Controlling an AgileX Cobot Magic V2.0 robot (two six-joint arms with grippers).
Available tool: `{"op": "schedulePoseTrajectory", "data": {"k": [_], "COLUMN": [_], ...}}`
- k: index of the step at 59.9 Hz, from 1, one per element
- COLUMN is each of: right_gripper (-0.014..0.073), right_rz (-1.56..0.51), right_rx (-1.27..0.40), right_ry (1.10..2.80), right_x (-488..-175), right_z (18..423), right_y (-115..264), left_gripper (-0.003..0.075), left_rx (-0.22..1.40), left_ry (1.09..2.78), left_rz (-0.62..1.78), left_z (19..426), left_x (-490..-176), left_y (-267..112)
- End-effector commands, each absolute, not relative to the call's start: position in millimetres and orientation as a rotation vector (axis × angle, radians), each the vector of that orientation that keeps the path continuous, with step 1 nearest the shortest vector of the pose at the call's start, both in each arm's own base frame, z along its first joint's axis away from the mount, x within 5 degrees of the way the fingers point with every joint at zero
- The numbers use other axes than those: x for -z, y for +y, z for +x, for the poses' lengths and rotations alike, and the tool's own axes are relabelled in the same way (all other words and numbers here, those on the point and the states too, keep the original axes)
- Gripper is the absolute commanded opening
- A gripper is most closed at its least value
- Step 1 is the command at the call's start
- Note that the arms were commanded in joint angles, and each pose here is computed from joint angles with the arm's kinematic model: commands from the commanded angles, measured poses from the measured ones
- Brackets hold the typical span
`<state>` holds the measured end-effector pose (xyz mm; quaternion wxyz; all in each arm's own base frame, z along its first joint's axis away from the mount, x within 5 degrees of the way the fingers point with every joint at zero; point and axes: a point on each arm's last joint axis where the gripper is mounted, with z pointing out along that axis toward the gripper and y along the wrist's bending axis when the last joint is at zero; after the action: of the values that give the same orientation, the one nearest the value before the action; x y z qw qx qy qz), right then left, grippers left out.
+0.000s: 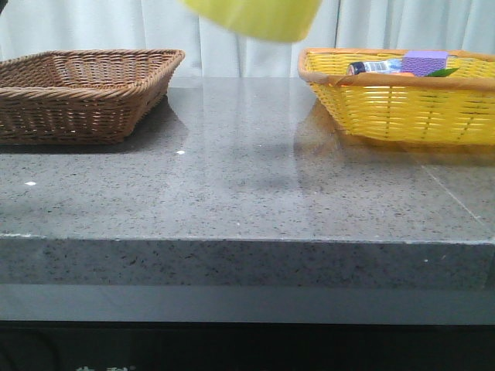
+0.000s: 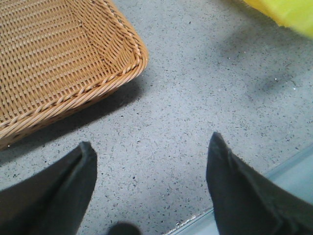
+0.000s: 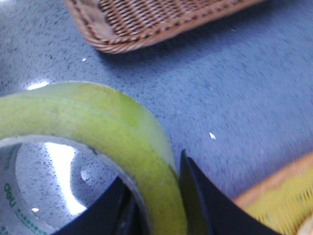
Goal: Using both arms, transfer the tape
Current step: 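Lift the tape out and set it on the table between baskets, then release the tape and raise the right gripper away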
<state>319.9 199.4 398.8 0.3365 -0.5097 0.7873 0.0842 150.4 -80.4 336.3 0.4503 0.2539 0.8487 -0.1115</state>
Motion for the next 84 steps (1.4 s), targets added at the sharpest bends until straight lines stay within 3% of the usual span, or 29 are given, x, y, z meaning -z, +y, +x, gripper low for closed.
{"op": "schedulePoseTrajectory", "data": {"k": [1, 23, 39, 51, 62, 69, 84], "right_gripper": [0.0191, 0.0193, 0.0201, 0.0378, 0.0393, 0.0393, 0.0393], "right_rz": [-1.364, -1.542, -1.534, -1.505, -1.389, -1.237, -0.842], "right_rx": [-0.174, 0.002, 0.002, -0.006, -0.087, -0.171, -0.372], "right_ry": [1.866, 1.852, 1.860, 1.842, 1.871, 1.904, 2.127], "right_x": [-419, -360, -339, -341, -361, -394, -443], "right_z": [321, 363, 378, 379, 371, 354, 306], "right_y": [207, 225, 234, 235, 234, 223, 181], "left_gripper": [0.0472, 0.0472, 0.0472, 0.0472, 0.0472, 0.0472, 0.0472], "left_rx": [0.309, 0.309, 0.309, 0.309, 0.309, 0.309, 0.309], "left_ry": [2.006, 2.006, 2.006, 2.006, 2.006, 2.006, 2.004], "left_rz": [0.595, 0.595, 0.595, 0.595, 0.595, 0.595, 0.594], "left_z": [152, 152, 152, 152, 152, 152, 152], "left_x": [-353, -353, -353, -353, -353, -353, -353], "left_y": [-83, -83, -83, -83, -83, -83, -83]}}
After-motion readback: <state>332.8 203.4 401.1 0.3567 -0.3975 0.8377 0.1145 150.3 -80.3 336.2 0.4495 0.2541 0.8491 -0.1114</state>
